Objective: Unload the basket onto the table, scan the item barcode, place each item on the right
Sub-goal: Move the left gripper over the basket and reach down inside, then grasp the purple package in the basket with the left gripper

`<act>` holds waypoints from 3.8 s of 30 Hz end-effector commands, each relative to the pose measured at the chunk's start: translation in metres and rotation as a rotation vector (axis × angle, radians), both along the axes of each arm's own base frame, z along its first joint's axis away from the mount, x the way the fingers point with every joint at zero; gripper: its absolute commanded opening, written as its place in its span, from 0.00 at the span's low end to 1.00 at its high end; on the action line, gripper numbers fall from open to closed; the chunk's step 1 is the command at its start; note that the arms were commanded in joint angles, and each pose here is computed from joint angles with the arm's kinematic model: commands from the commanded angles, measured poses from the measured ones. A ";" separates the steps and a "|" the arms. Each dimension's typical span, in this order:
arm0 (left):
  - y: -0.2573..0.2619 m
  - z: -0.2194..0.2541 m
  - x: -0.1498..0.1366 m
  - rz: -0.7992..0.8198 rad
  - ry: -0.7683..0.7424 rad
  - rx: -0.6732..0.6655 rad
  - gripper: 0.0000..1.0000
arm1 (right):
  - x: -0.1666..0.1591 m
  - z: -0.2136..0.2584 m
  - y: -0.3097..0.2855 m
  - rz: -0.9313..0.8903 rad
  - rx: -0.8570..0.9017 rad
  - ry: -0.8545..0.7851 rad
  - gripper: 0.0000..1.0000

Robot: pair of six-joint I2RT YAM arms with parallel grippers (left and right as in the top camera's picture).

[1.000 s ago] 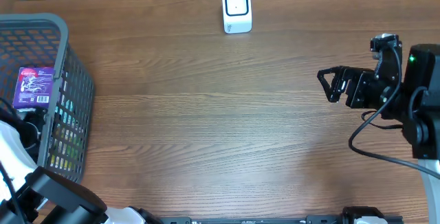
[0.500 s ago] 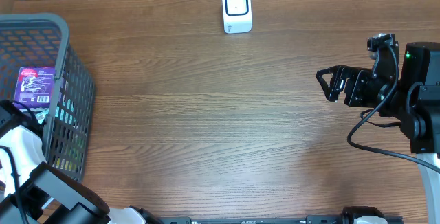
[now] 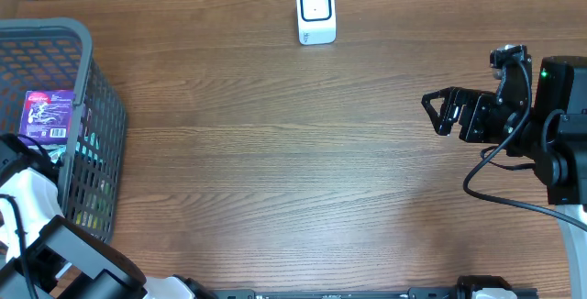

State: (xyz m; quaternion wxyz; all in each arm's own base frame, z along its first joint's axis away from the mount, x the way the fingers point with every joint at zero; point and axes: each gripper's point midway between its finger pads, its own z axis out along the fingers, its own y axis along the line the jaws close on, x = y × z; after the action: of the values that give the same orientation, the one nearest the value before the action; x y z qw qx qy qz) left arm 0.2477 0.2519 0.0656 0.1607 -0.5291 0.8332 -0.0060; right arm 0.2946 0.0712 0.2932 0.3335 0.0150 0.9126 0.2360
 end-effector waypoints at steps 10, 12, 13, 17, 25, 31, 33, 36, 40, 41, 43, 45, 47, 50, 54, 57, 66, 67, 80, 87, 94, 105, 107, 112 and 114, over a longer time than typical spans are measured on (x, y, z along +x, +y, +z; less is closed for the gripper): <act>0.073 0.107 0.034 0.254 -0.137 0.221 0.78 | 0.010 0.000 0.003 0.013 0.007 0.008 1.00; 0.077 0.100 0.042 0.255 -0.142 0.227 0.79 | 0.012 -0.001 0.003 0.013 0.007 0.010 1.00; 0.079 0.097 0.047 0.252 -0.148 0.229 0.80 | 0.013 -0.001 0.003 0.013 0.007 0.008 1.00; 0.086 0.065 0.081 0.226 -0.166 0.228 0.91 | 0.014 -0.001 0.003 0.013 0.007 0.006 1.00; 0.076 -0.007 0.093 0.270 -0.038 0.168 0.97 | 0.013 -0.003 0.003 0.014 0.008 0.018 1.00; 0.071 -0.043 0.096 0.255 0.004 0.118 0.73 | 0.010 -0.005 0.003 0.013 0.008 0.031 1.00; 0.071 -0.042 0.097 0.253 -0.002 0.115 0.46 | 0.011 -0.005 0.003 0.013 0.008 0.031 1.00; 0.073 -0.032 0.100 0.238 -0.019 0.133 0.08 | 0.011 -0.005 0.003 0.013 0.008 0.031 1.00; 0.073 -0.010 0.106 0.175 -0.049 0.154 0.04 | 0.010 -0.005 0.004 0.013 0.009 0.032 1.00; 0.071 0.007 0.109 0.133 -0.075 0.166 0.04 | 0.011 -0.005 0.003 0.011 0.010 0.032 1.00; 0.066 0.033 0.114 0.066 -0.118 0.180 0.04 | 0.011 -0.005 0.003 0.011 0.010 0.032 1.00; 0.060 0.060 0.117 0.019 -0.166 0.197 0.04 | 0.011 -0.005 0.003 0.011 0.010 0.032 1.00; 0.049 0.099 0.119 -0.031 -0.245 0.218 0.04 | 0.011 -0.005 0.003 0.011 0.010 0.032 1.00; 0.028 0.160 0.115 -0.116 -0.365 0.270 0.04 | 0.011 -0.005 0.003 0.011 0.010 0.032 1.00; 0.007 0.234 0.088 -0.149 -0.459 0.409 0.04 | 0.011 -0.005 0.003 0.011 0.010 0.031 1.00; -0.009 0.277 0.067 -0.164 -0.518 0.496 0.04 | 0.011 -0.005 0.003 0.011 0.010 0.031 1.00; -0.039 0.306 0.040 -0.197 -0.543 0.553 0.22 | 0.012 -0.004 0.003 0.011 0.009 0.025 1.00; -0.034 0.299 0.040 -0.177 -0.520 0.545 0.38 | 0.012 -0.004 0.003 0.011 0.010 0.026 1.00; 0.030 0.161 0.084 -0.109 -0.268 0.300 0.99 | 0.010 -0.005 0.003 0.011 0.009 0.033 1.00; 0.069 0.091 0.097 -0.151 -0.171 0.278 1.00 | 0.011 -0.005 0.003 0.011 0.009 0.032 1.00; 0.085 0.045 0.100 -0.188 -0.109 0.253 1.00 | 0.011 -0.005 0.003 0.012 0.009 0.032 1.00; 0.085 -0.016 0.083 -0.213 0.050 0.178 1.00 | 0.012 -0.008 0.003 0.011 0.009 0.043 1.00; 0.080 -0.031 0.079 -0.217 0.079 0.141 0.95 | 0.013 -0.010 0.003 0.011 0.009 0.048 1.00; 0.075 -0.043 0.074 -0.221 0.103 0.103 0.34 | 0.016 -0.015 0.003 0.011 0.010 0.066 1.00; 0.074 -0.040 0.077 -0.225 0.087 0.101 0.13 | 0.017 -0.017 0.003 0.011 0.010 0.073 1.00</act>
State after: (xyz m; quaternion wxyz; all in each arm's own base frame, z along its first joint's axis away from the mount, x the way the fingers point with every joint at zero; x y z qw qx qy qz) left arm 0.3443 0.3329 0.0619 0.2080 -0.4250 0.8800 0.0414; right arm 0.3078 0.0714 0.2682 0.2907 0.0259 0.9269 0.2360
